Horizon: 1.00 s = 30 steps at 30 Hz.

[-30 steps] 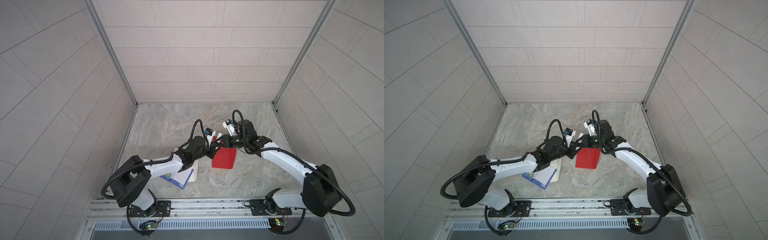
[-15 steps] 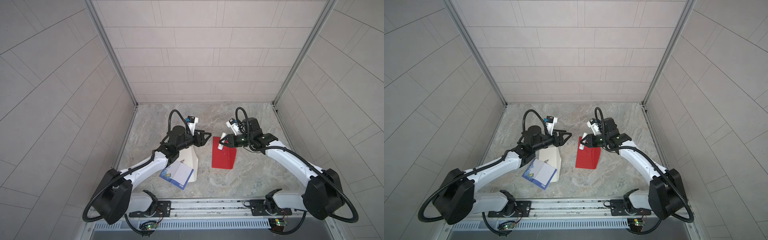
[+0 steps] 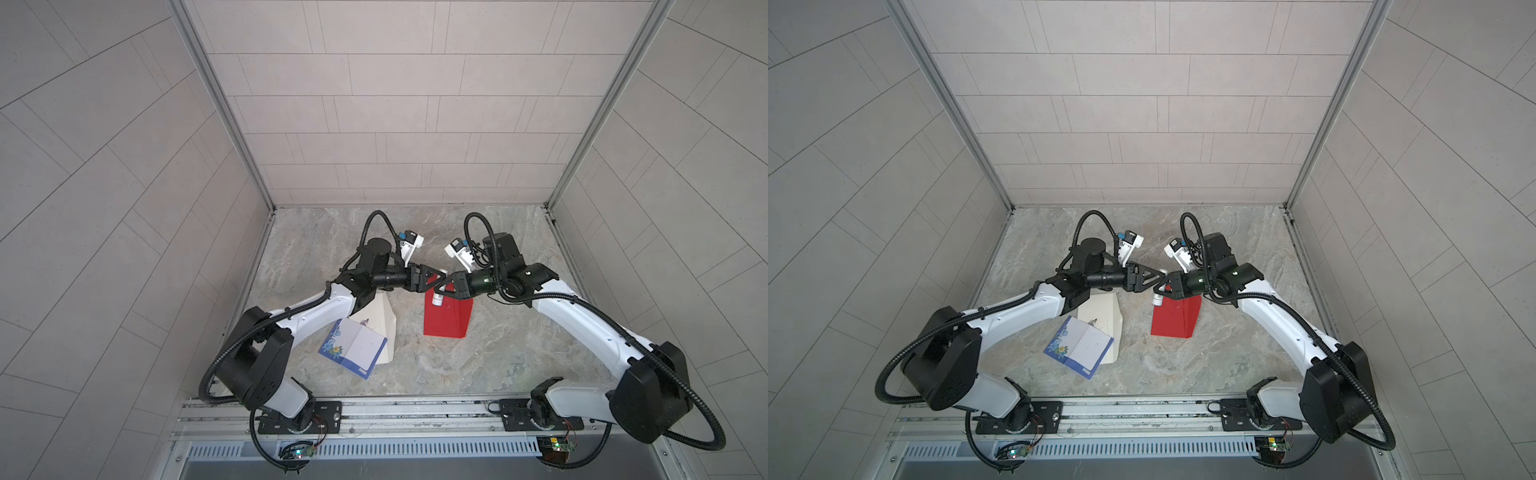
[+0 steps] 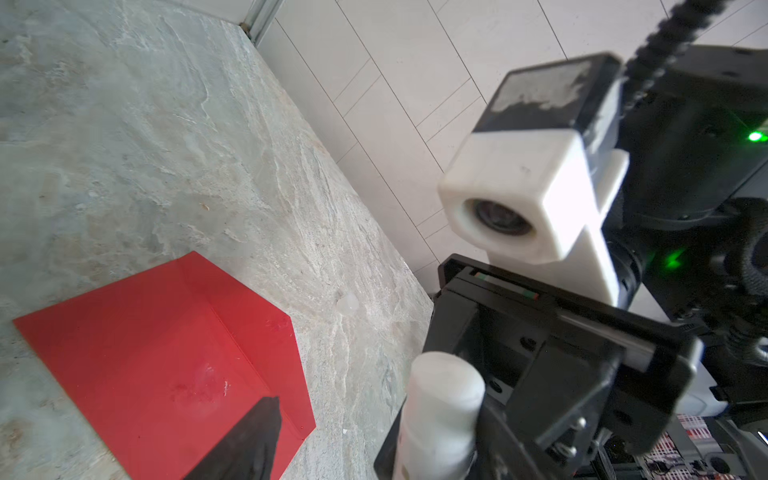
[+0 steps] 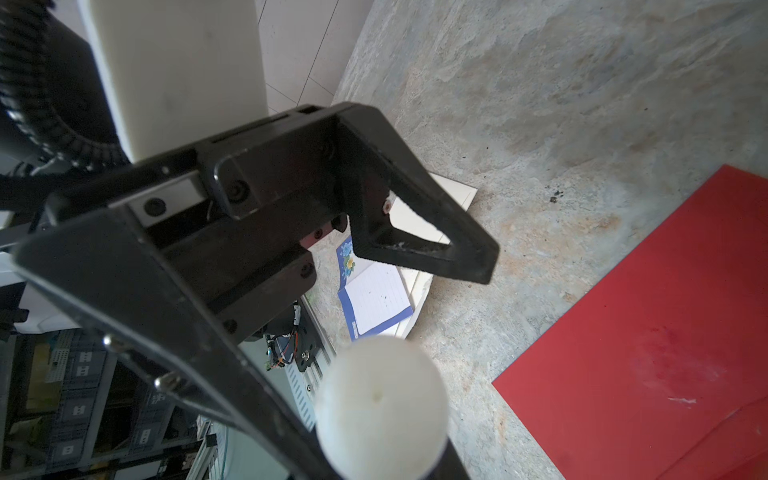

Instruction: Place the letter into the envelope and seal it

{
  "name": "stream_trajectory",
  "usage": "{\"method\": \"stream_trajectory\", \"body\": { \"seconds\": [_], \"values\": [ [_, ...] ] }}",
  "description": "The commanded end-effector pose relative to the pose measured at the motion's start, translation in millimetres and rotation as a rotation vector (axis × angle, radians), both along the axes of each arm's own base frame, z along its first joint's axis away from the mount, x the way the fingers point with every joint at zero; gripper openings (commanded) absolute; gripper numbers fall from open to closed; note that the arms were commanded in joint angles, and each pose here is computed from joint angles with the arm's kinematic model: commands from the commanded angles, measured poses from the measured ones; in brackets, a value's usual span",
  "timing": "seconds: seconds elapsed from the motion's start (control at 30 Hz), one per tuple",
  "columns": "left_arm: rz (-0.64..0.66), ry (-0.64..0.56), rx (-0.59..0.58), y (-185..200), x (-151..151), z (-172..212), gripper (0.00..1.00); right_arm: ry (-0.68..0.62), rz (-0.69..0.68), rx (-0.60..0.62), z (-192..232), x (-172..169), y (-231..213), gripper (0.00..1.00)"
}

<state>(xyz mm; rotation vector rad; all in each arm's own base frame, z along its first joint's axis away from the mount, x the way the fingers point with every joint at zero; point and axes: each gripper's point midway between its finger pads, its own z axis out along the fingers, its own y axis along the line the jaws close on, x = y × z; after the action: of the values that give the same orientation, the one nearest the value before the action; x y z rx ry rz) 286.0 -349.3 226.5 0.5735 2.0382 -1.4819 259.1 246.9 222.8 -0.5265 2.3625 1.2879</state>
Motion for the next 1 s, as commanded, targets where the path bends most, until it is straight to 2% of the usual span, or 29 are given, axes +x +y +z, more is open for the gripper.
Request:
{"method": "stream_trajectory", "body": {
  "seconds": [0.0, 0.13, 0.23, 0.37, 0.43, 0.47, 0.53, 0.63, 0.7, 0.77, 0.83, 0.97],
  "values": [
    [-0.054, -0.018, -0.041, -10, -4, 15, 0.68, -0.049, 0.062, 0.017, 15, -6, 7, 0.03],
    [-0.088, 0.008, -0.013, -14, -9, 6, 0.53, -0.050, 0.057, 0.002, 13, -4, 7, 0.03],
    [-0.129, 0.029, 0.045, -17, -20, -5, 0.46, -0.056, 0.049, -0.015, 12, 1, 7, 0.03],
    [-0.167, 0.069, 0.122, -15, -32, -22, 0.32, -0.056, 0.041, -0.061, 7, 8, 4, 0.03],
    [-0.169, 0.083, 0.141, -13, -34, -27, 0.23, -0.056, 0.041, -0.075, 6, 10, 4, 0.03],
    [-0.163, 0.088, 0.150, -13, -34, -29, 0.15, -0.058, 0.039, -0.082, 5, 11, 4, 0.03],
    [-0.133, 0.089, 0.172, -12, -29, -33, 0.08, -0.062, 0.035, -0.091, 6, 14, 3, 0.03],
    [-0.022, 0.066, 0.230, -6, -8, -34, 0.01, -0.073, 0.021, -0.103, 8, 17, 1, 0.10],
    [0.108, 0.045, 0.263, 2, 14, -29, 0.00, -0.074, -0.002, -0.117, 9, 20, -3, 0.33],
    [0.218, 0.051, 0.252, 11, 34, -19, 0.00, -0.073, -0.030, -0.127, 9, 23, -7, 0.47],
    [0.330, 0.071, 0.217, 21, 52, -5, 0.00, -0.078, -0.070, -0.124, 10, 28, -13, 0.52],
    [0.500, 0.138, 0.095, 38, 77, 24, 0.00, -0.100, -0.151, -0.076, 19, 38, -23, 0.54]
  ]
}}
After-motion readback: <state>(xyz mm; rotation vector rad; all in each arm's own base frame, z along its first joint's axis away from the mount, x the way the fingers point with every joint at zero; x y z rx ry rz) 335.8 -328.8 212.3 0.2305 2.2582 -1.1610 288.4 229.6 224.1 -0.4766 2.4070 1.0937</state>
